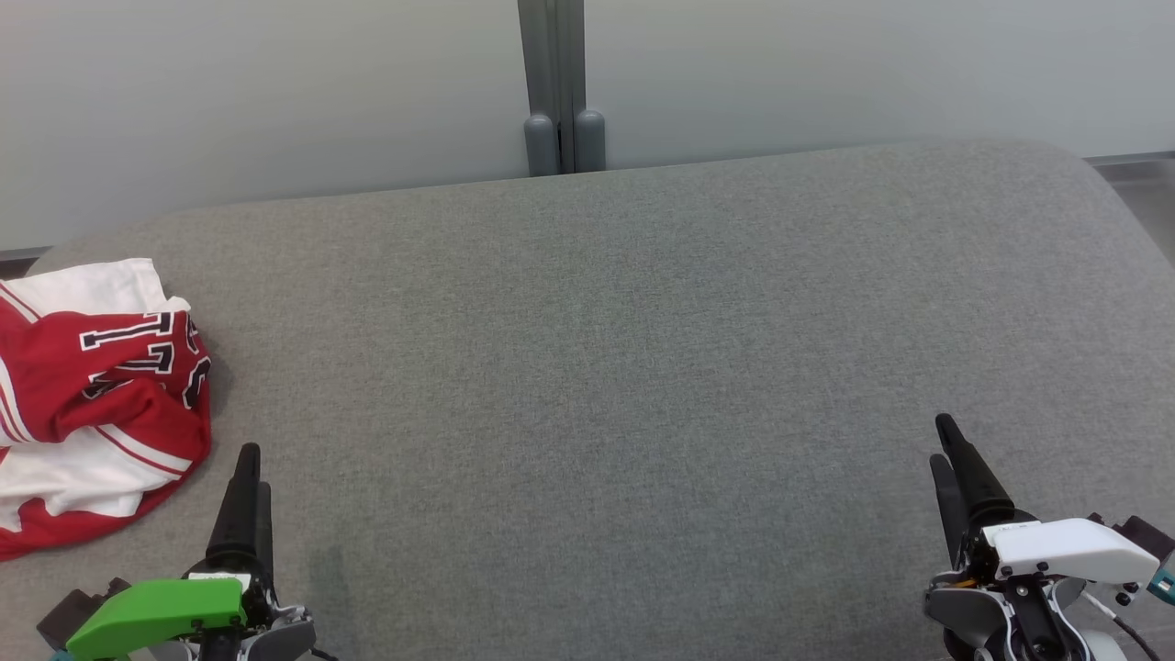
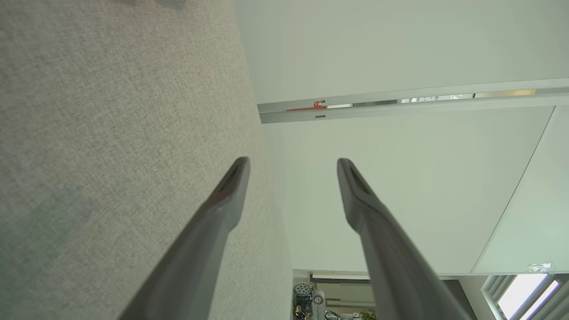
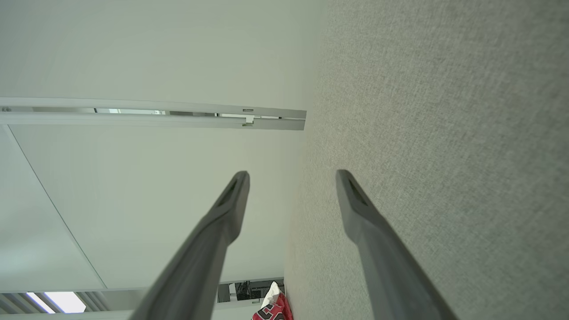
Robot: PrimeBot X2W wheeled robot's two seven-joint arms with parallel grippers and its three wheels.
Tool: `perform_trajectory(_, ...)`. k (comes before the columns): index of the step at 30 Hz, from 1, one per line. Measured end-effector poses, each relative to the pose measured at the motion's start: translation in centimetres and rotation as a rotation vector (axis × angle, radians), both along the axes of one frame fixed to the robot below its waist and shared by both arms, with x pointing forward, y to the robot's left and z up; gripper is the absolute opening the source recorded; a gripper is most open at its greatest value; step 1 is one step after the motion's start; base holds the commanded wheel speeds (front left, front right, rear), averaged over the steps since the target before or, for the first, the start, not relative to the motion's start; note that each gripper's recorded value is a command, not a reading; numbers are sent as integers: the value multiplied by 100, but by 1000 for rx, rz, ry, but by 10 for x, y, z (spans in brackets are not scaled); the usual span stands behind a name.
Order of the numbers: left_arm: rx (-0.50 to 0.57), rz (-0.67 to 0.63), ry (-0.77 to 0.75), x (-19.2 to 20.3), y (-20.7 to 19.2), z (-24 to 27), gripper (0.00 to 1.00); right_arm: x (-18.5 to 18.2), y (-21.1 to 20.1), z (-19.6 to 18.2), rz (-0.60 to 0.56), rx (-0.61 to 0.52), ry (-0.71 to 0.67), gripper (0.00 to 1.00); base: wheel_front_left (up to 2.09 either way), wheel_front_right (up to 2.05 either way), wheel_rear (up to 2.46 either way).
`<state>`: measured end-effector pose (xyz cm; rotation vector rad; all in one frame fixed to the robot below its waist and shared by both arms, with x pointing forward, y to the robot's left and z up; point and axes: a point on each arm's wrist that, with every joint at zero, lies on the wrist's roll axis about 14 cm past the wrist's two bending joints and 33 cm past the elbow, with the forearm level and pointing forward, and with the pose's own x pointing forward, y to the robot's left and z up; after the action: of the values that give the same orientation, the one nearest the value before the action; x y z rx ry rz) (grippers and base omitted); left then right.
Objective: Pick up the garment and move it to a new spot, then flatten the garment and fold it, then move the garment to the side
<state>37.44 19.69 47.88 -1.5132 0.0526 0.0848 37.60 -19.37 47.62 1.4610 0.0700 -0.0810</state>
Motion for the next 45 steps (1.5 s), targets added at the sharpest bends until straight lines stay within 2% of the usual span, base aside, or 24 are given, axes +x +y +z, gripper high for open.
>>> perform_trajectory(14,335,25,-67,4,10,27,100,6,12,23,51,-348,-70,100,0,0,0)
perform_trajectory(21,493,13,-67,0,7,28,100,7,23,28,81,-486,-96,100,0,0,0)
perform_trajectory(31,639,0,-79,-3,1,31,100,4,33,29,113,-660,-119,100,0,0,0)
perform_trajectory(45,805,17,-114,-3,1,41,100,4,40,40,115,-832,-175,100,0,0,0)
